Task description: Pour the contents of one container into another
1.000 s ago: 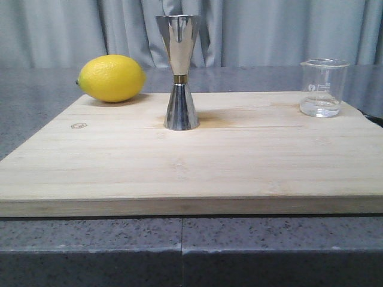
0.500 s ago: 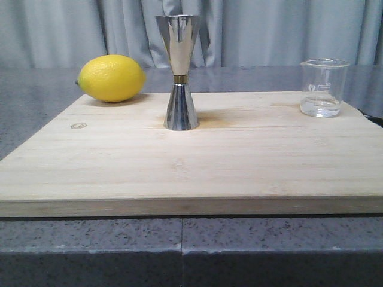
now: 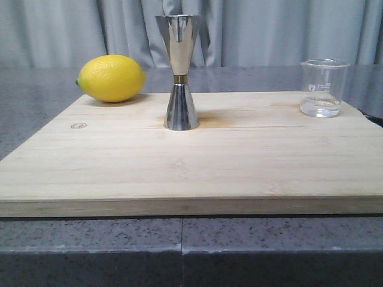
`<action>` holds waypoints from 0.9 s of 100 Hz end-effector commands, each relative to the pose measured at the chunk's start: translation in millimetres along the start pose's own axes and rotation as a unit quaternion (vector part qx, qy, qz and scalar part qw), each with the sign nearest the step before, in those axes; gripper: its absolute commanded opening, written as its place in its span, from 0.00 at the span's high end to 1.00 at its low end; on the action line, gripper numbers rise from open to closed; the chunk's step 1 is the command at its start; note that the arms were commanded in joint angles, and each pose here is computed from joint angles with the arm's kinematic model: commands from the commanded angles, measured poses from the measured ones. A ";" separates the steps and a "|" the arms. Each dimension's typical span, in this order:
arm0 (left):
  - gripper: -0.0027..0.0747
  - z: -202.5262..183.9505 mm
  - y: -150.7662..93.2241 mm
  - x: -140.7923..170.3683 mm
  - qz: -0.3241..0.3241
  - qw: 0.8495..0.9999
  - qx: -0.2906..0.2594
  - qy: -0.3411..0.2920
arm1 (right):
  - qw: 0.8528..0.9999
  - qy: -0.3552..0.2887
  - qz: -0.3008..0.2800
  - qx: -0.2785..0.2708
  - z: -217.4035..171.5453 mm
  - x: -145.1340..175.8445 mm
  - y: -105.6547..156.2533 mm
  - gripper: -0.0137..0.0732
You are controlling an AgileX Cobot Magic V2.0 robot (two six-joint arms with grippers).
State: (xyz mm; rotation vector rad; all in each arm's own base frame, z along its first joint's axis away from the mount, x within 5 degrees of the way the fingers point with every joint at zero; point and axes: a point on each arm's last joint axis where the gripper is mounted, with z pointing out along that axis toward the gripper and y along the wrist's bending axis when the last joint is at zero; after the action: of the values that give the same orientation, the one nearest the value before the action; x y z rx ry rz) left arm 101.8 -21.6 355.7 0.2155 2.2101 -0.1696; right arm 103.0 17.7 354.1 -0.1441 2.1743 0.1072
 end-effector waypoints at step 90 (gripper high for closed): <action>0.99 32.8 13.6 130.3 -0.026 0.939 -0.088 -0.332 | 0.999 -0.043 -0.004 0.007 -5.1 -10.9 -1.5 0.93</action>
State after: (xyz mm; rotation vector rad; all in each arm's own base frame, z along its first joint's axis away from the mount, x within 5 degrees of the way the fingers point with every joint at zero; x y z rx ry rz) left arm 51.2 -4.6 223.0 0.0241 1.6904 -0.0631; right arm 103.1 17.6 353.4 -0.1439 2.1764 0.1053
